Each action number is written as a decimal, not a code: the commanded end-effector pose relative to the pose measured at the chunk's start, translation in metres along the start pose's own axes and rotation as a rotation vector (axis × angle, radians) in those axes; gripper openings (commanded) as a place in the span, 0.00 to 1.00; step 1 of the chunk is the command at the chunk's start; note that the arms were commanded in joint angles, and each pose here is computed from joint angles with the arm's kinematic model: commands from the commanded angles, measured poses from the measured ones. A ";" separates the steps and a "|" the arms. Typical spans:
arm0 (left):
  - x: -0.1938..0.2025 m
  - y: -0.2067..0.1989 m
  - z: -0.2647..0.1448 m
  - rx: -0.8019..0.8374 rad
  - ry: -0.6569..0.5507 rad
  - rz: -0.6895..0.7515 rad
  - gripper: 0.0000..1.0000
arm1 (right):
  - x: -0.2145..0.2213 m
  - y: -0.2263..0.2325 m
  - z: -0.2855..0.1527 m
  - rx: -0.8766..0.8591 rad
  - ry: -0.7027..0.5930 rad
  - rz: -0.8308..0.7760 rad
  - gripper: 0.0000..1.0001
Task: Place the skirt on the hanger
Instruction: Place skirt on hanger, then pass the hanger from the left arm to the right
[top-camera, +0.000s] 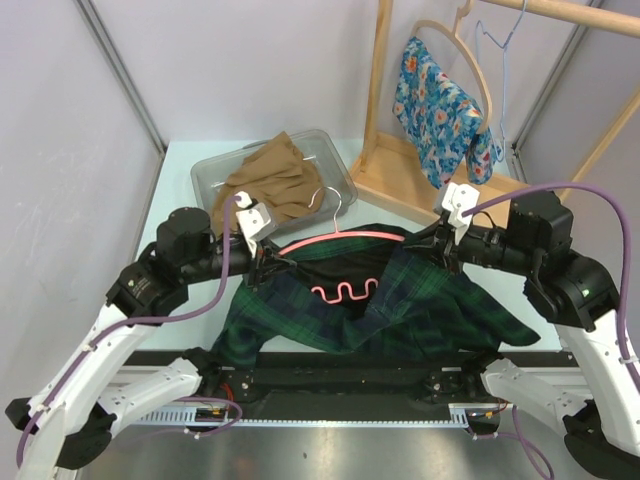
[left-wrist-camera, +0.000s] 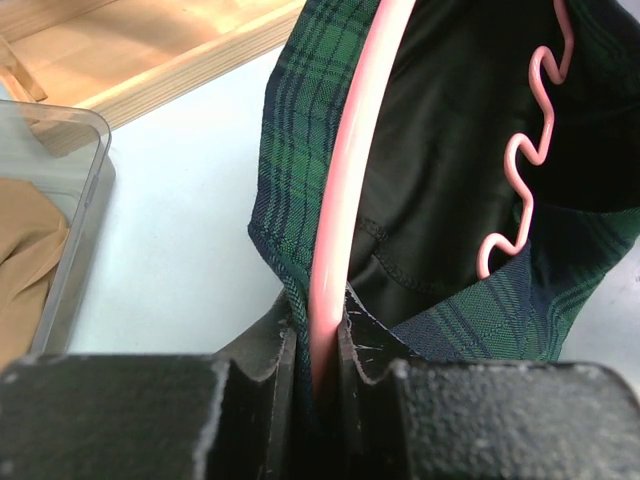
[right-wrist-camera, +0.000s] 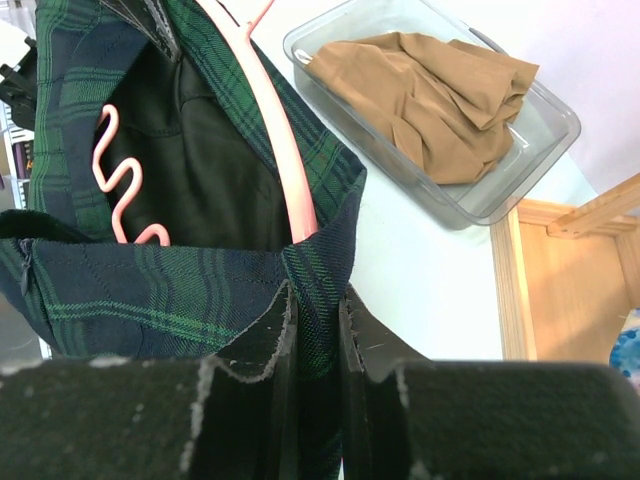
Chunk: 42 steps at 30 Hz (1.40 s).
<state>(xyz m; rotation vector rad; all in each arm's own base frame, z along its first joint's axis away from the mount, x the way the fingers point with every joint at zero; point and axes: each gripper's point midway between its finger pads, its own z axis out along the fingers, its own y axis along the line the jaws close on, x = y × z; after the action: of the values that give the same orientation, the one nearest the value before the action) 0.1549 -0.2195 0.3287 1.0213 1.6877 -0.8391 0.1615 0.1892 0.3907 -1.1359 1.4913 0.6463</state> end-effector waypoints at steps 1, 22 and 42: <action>-0.025 0.008 -0.003 -0.053 -0.103 0.023 0.00 | -0.043 -0.002 -0.010 0.020 -0.135 -0.054 0.00; -0.077 0.035 -0.057 -0.320 -0.278 0.206 0.01 | -0.044 -0.067 0.007 0.327 -0.201 0.060 0.71; -0.070 0.000 -0.029 -0.046 -0.201 0.233 0.00 | -0.090 0.006 0.060 -0.335 -0.217 0.032 0.78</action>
<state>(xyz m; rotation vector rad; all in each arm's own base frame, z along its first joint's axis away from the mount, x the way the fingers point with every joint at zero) 0.1669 -0.2004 0.3583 1.0484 1.5560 -0.6398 0.1969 0.2617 0.4583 -1.1192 1.2715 0.9361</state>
